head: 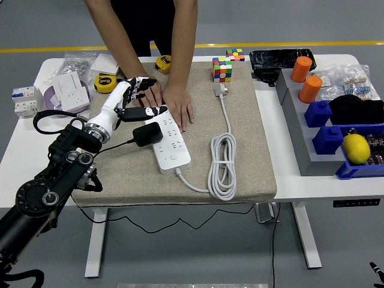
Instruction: Pick up the plug,place it near the board,insert it into the board,press the button
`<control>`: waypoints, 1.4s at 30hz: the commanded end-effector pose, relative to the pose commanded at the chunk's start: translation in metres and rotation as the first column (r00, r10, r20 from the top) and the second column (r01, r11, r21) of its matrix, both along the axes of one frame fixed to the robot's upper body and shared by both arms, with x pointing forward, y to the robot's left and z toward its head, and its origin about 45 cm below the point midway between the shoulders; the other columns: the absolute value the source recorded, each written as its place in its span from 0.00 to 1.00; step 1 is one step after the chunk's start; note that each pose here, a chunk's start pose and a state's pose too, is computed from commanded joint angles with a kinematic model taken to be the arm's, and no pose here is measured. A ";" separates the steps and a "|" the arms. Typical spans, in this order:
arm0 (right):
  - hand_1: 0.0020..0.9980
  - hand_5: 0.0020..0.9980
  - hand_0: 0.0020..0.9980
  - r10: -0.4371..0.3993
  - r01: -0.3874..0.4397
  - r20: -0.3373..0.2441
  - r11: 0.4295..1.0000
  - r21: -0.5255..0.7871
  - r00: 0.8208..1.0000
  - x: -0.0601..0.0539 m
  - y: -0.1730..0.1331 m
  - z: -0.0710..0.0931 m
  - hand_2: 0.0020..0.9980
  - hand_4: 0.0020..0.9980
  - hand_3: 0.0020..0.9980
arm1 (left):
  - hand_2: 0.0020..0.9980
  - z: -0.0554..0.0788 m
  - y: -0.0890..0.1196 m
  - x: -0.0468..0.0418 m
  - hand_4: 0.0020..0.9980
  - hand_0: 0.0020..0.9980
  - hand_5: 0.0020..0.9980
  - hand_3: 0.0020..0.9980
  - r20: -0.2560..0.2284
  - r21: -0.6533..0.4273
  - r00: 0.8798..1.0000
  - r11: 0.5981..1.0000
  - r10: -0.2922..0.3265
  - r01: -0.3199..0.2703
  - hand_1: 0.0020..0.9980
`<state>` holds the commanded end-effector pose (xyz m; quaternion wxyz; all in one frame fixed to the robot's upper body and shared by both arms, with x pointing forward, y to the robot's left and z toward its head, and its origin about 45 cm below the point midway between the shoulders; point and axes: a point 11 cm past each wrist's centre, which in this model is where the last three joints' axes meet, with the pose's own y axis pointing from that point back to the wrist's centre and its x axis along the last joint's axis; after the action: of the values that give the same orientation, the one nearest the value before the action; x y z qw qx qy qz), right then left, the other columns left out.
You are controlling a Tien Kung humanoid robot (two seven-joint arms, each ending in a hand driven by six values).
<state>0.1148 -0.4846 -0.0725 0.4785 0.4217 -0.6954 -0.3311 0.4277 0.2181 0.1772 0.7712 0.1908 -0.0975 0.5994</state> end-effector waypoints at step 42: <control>0.79 0.91 1.00 0.000 0.000 -0.012 1.000 -0.006 1.000 -0.006 -0.002 -0.001 0.72 1.00 0.73 | 0.33 -0.033 0.005 -0.0033 0.79 0.30 0.23 0.46 -0.030 0.560 0.995 0.823 -0.097 0.097 0.29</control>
<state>0.1092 -0.4865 -0.0731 0.4838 0.4183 -0.6935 -0.3318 0.4244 0.2229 0.1440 0.7109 0.4034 -0.2784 0.5044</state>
